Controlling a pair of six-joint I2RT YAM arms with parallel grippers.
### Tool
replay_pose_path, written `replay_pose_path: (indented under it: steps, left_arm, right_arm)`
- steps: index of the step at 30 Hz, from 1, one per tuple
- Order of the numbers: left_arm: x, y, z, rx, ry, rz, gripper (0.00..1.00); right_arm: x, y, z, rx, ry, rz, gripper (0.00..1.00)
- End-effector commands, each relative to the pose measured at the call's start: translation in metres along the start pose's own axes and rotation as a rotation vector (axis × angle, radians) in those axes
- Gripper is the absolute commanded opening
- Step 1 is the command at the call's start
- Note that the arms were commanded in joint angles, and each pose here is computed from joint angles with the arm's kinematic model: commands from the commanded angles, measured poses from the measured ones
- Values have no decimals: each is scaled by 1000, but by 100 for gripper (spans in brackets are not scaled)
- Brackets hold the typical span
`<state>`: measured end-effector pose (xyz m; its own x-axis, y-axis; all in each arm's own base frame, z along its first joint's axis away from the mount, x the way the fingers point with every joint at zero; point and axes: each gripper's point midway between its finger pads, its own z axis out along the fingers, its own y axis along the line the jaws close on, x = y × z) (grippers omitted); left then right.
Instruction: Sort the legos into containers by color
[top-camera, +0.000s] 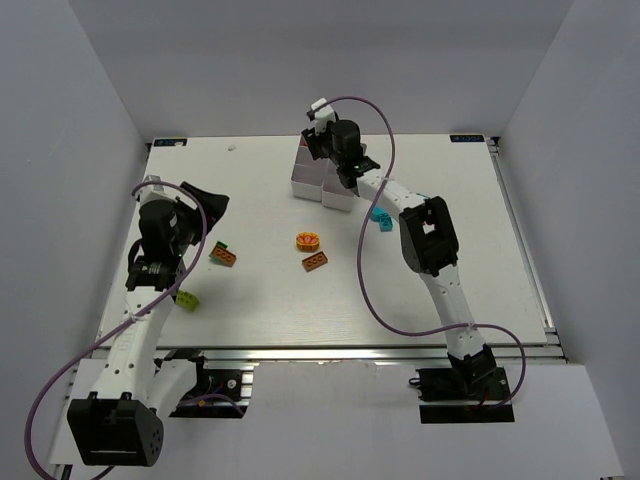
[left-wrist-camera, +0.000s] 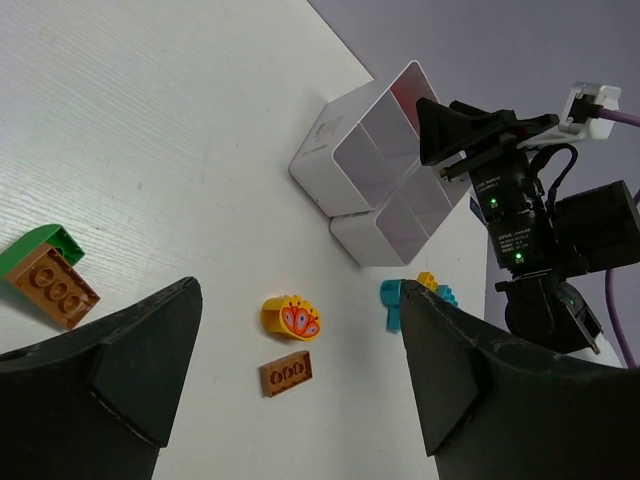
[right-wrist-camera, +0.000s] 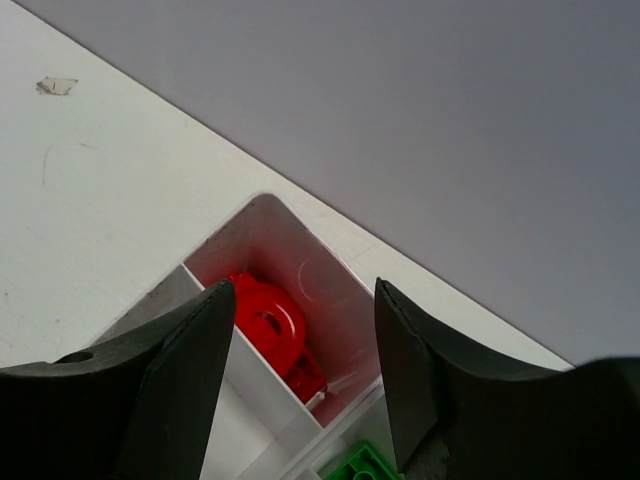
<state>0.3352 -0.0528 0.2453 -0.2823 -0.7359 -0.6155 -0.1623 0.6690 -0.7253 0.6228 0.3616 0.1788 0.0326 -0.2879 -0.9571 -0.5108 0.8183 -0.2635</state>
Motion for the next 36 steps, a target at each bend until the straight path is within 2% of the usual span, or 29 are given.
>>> replay_pose_path:
  steps: [1,3,4,6,7,8,10,11,12,13,14,15,16,19,25,29,36]
  left_arm:
    - [-8,1,-3,-26,-24,-15,89]
    - [-9,4,-3,-55,-22,-18,86]
    - [-10,7,-4,-75,-28,-14,77]
    - [-4,16,-7,-122,6,-16,52]
    - [-6,26,-8,-173,-11,-18,38]
    - [-3,31,-9,-199,3,-21,18]
    - [12,49,-12,-278,58,-42,16]
    - [18,57,-12,-311,79,-52,27]
    - [30,72,-16,-379,118,-71,43]
    - [40,85,-15,-443,146,-108,59]
    - [50,98,-19,-508,184,-119,77]
    - [56,105,-18,-547,204,-129,88]
    - [60,110,-17,-581,215,-156,98]
    - [66,122,-8,-670,242,-190,98]
    - [50,126,24,-803,251,-183,98]
    - [59,132,46,-864,311,-211,98]
    - [62,140,55,-967,369,-199,97]
  right_arm:
    - [-63,-13,-14,21,-131,3,63]
    - [-84,-12,-27,-21,-157,-10,60]
    - [-94,9,-36,-156,-180,-32,58]
    - [-106,28,-72,-346,-213,-102,50]
    - [-113,57,-97,-544,-263,-124,46]
    - [-130,63,-121,-618,-305,-156,45]
    - [-108,99,-156,-826,-241,-124,41]
    - [-115,104,-171,-856,-237,-126,44]
    - [-101,113,-180,-896,-194,-112,60]
    - [-97,123,-190,-919,-163,-110,68]
    - [-91,125,-202,-920,-111,-93,71]
    - [-74,128,-208,-911,-54,-75,76]
    - [-78,128,-216,-899,-50,-77,78]
    - [-67,123,-228,-848,21,-32,89]
    - [-41,119,-245,-773,139,64,89]
    - [-24,134,-254,-795,210,113,89]
    - [-29,134,-251,-778,179,132,89]
